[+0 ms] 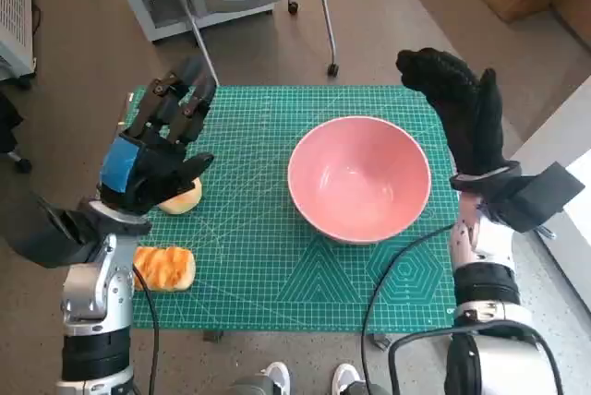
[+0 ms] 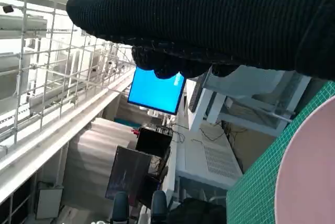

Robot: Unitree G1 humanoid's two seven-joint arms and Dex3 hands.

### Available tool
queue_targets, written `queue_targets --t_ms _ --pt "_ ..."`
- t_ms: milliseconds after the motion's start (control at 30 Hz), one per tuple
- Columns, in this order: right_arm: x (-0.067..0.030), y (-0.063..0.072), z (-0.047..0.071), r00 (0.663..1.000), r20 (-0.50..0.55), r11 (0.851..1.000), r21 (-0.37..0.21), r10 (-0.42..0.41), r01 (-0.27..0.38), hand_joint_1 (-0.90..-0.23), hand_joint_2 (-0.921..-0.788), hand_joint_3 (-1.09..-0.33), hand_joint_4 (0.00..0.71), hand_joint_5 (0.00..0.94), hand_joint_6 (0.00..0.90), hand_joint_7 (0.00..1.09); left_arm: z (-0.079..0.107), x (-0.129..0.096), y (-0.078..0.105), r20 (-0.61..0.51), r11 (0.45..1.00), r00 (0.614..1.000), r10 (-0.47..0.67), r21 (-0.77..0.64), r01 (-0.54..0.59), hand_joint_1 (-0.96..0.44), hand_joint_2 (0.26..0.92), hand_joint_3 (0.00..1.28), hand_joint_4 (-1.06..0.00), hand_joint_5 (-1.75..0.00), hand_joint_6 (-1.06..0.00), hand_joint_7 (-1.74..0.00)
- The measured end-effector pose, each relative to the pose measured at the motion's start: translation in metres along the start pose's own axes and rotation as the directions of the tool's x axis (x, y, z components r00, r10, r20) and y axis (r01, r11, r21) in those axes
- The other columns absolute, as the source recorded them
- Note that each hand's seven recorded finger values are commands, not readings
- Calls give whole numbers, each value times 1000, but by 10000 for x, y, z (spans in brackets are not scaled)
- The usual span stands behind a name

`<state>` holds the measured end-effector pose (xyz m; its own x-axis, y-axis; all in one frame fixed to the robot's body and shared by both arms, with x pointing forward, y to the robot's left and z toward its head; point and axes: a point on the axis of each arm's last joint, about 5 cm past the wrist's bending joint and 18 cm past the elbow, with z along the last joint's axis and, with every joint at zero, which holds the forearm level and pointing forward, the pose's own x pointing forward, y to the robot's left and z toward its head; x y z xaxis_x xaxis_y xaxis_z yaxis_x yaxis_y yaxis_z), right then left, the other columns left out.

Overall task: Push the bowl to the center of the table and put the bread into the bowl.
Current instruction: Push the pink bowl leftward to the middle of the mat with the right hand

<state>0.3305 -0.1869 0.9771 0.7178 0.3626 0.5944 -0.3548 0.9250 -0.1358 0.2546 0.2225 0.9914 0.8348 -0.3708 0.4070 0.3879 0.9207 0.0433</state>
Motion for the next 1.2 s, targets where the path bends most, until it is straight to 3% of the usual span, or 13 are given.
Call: queue_targets --t_ms 500,967,1200 --pt "-24 -34 -4 1000 -13 1000 -6 -8 8 -670 -921 -712 164 0 275 0 4 0 -4 -5 1000 1000 -1 -6 1 -523 899 223 1 1 1 -356" --pt "-214 -255 -44 990 -113 996 -27 -89 87 -657 -921 -731 144 0 268 1 -11 -26 -1 -12 1000 1000 4 -4 -4 -522 891 231 -2 -1 1 -367" --pt "-279 -284 -79 973 -176 988 -61 -152 143 -643 -921 -741 122 0 268 1 -9 -30 1 -7 1000 1000 5 0 -5 -523 890 233 -4 -2 1 -371"
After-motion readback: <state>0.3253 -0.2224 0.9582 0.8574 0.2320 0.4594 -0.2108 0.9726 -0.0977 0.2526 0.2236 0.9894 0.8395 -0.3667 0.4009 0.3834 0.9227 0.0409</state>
